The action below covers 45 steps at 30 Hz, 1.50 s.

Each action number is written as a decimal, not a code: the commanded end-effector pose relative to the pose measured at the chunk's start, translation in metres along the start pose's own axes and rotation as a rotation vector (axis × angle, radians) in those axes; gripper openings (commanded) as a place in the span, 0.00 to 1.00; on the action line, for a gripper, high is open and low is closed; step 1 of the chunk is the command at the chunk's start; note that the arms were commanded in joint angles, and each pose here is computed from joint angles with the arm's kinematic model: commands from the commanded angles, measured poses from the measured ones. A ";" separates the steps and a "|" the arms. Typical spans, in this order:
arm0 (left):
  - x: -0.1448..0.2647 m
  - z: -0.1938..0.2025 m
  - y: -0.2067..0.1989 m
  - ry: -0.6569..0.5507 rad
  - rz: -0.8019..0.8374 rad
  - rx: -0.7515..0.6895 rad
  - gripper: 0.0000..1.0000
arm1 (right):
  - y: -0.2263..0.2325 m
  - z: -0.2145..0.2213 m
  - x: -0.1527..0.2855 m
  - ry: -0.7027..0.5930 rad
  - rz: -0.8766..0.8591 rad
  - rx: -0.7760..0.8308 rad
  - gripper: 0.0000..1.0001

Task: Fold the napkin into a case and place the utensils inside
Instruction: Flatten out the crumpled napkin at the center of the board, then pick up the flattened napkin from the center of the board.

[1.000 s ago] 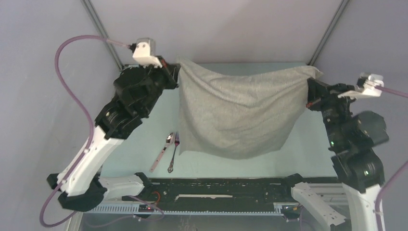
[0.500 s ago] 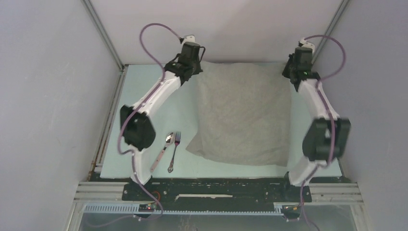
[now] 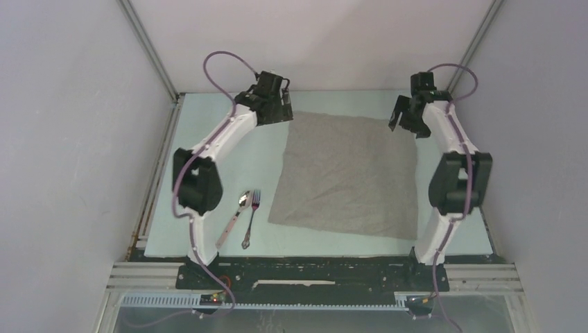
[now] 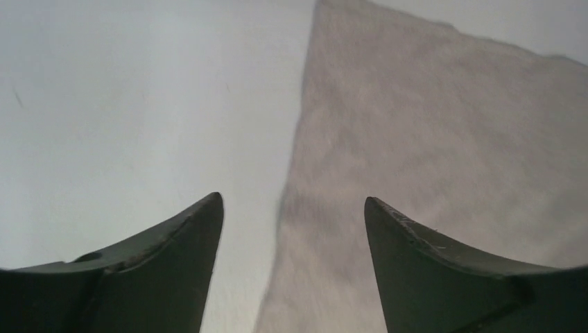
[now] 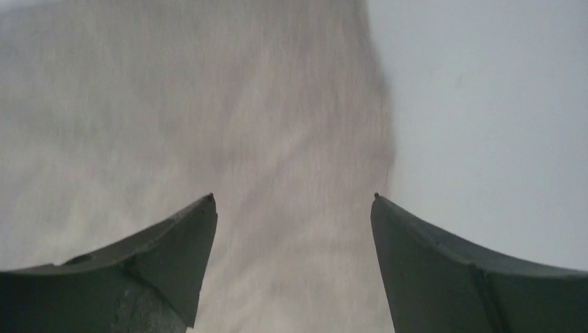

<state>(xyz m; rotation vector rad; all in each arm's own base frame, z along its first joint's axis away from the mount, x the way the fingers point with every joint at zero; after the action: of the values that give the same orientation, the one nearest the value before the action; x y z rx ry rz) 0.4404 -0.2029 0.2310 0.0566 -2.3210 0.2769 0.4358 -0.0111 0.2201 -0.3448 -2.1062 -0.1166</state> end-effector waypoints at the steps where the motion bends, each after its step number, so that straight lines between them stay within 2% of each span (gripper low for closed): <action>1: 0.094 0.006 0.001 -0.045 0.280 0.145 0.88 | 0.006 0.052 0.064 -0.049 -0.269 -0.146 0.90; 3: 0.102 0.039 0.005 0.032 0.374 0.158 0.93 | 0.007 0.081 0.066 -0.014 -0.320 -0.182 0.90; 5: 0.111 0.073 0.008 0.097 0.433 0.139 0.94 | 0.004 0.103 0.065 0.001 -0.329 -0.196 0.90; 8: 0.126 0.127 0.011 0.179 0.508 0.079 0.94 | -0.010 0.120 0.049 0.024 -0.241 -0.177 0.91; 10: 0.137 0.152 0.013 0.206 0.534 0.047 0.95 | -0.025 0.116 0.038 0.031 -0.211 -0.192 0.92; 13: 0.151 0.181 0.015 0.217 0.591 0.025 0.95 | -0.048 0.100 0.023 0.010 -0.296 -0.291 0.91; 16: 0.162 0.197 0.017 0.229 0.633 0.036 0.95 | -0.070 0.068 0.004 -0.078 -0.350 -0.388 0.88; 19: 0.171 0.205 0.018 0.237 0.671 0.025 0.95 | -0.082 0.032 -0.020 -0.079 -0.287 -0.409 0.78; 21: 0.178 0.204 0.019 0.221 0.691 0.014 0.95 | -0.083 0.014 -0.049 0.006 -0.243 -0.383 0.67; 22: 0.181 0.202 0.021 0.210 0.696 0.008 0.95 | -0.082 0.004 -0.055 0.021 -0.216 -0.359 0.65; 27: 0.197 0.192 0.026 0.156 0.704 -0.030 0.96 | -0.074 -0.034 -0.083 0.000 -0.137 -0.245 0.62; 30: 0.201 0.190 0.027 0.154 0.712 -0.049 0.96 | -0.067 -0.042 -0.096 -0.005 -0.087 -0.182 0.62; 37: 0.194 0.192 0.022 0.183 0.718 -0.077 0.96 | -0.057 -0.040 -0.128 0.024 0.073 -0.071 0.61; 45: 0.191 0.187 0.013 0.184 0.729 -0.078 0.96 | -0.049 -0.037 -0.141 0.057 0.069 -0.035 0.57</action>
<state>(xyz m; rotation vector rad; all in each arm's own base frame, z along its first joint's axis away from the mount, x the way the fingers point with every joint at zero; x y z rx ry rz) 0.1679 -0.2128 0.2181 -0.7355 -2.0512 0.5081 0.5210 -0.0905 0.1145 -0.4112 -2.0379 -0.1803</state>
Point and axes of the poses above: each gripper's point midway between its finger pads, its own x axis back along the fingers, its own y axis along the line the jaws close on, z = x × y, the point moved 10 cm from there along x, back along the fingers, and after that the axes turned 5 degrees about x, right-handed, at the moved point
